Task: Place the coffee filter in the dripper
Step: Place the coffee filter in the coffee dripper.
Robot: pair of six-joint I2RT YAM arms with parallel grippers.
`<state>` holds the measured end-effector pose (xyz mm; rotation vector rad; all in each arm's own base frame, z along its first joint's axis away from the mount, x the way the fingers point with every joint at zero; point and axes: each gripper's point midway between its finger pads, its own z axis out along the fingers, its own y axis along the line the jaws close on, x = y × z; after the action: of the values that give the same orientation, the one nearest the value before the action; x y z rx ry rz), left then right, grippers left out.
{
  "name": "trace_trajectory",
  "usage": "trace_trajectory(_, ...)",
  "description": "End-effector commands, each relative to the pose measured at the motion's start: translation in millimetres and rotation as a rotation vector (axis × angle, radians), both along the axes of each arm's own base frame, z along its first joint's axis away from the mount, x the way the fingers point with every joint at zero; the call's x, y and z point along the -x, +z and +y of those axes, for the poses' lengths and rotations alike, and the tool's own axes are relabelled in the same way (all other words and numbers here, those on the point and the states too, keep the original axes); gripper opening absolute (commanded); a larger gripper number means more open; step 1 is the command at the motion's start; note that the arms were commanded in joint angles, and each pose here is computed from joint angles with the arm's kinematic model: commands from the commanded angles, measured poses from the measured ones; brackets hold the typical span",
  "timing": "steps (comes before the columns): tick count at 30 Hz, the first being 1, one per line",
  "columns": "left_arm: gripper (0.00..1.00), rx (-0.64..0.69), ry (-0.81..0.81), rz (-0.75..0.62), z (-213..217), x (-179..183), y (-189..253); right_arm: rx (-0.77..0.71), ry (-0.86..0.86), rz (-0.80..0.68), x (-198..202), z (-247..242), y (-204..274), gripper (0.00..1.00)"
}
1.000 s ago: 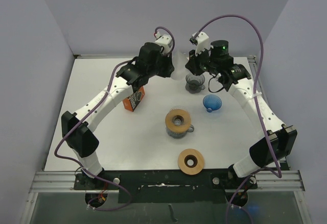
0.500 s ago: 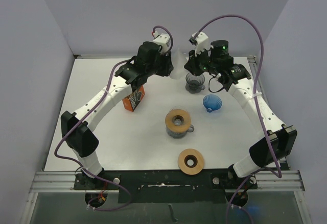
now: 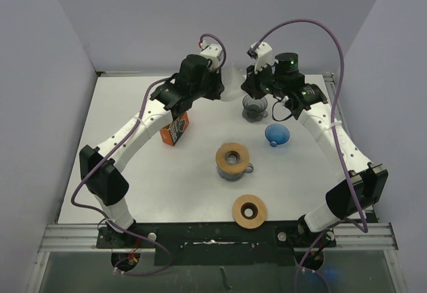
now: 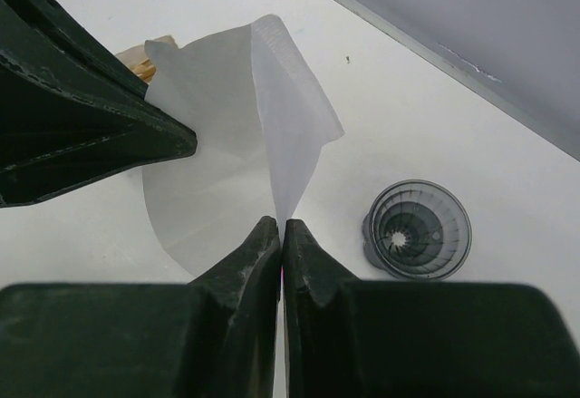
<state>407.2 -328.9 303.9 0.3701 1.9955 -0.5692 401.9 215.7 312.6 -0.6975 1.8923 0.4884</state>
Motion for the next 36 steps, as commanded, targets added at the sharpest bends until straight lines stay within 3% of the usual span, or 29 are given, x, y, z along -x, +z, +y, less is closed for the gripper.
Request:
trace_trajectory(1,0.0,0.049,0.002,-0.059,-2,-7,30,-0.027,-0.02,-0.083,1,-2,27,0.06)
trace_trajectory(21,0.0,0.115,-0.102,-0.024,-21,8,35,-0.003,-0.075,-0.078,-6,-9,22,0.02)
trace_trajectory(36,0.0,0.026,0.004,-0.081,0,-7,33,-0.032,0.006,-0.071,5,2,22,0.07)
